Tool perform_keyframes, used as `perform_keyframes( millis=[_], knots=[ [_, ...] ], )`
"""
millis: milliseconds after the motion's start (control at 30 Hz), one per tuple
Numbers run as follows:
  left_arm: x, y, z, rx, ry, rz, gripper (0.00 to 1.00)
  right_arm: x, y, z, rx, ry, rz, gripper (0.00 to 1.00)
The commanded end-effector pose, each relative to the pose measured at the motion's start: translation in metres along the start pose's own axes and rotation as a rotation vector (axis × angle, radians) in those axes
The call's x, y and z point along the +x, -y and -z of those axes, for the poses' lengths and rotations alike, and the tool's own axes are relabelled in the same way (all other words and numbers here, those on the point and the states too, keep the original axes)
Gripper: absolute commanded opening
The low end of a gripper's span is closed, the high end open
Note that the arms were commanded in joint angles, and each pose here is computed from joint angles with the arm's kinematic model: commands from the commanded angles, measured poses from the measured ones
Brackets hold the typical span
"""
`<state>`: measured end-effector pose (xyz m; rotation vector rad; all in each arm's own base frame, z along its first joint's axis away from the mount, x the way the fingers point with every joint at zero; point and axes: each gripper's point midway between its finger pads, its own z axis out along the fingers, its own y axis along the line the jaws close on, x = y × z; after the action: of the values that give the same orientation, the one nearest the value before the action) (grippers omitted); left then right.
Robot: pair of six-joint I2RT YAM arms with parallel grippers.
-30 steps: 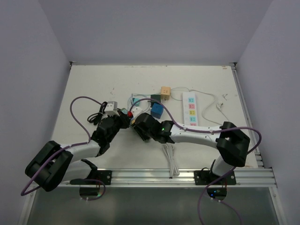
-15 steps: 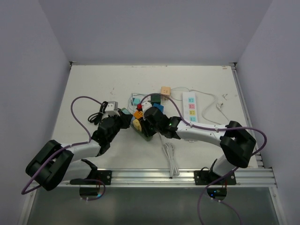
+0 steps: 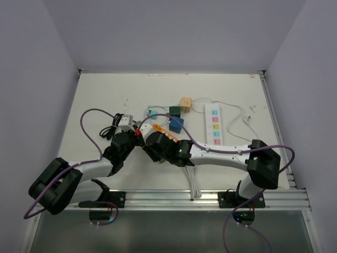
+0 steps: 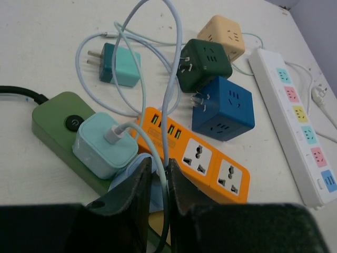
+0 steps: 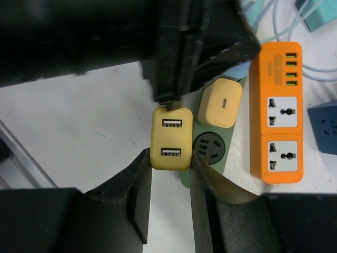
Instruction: Pull the plug off the socket
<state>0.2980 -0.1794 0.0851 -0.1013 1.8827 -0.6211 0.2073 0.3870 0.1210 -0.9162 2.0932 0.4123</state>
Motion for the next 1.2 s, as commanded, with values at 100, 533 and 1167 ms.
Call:
perform_keyframes(
  millis=[100,533,1167],
  knots=[
    [0.06,-0.049,0.019,-0.172,-0.213,-0.054,0.2,-0.043,-0.005,0.01,0.079,0.126,0.044,0.01],
    [0.054,-0.044,0.02,-0.161,-0.209,-0.045,0.28,-0.013,0.084,0.036,0.069,0.154,-0.245,0.05],
    [0.009,-0.014,0.005,-0.087,-0.181,-0.205,0.61,0.014,0.209,-0.01,-0.053,0.138,-0.769,0.18]
  ],
)
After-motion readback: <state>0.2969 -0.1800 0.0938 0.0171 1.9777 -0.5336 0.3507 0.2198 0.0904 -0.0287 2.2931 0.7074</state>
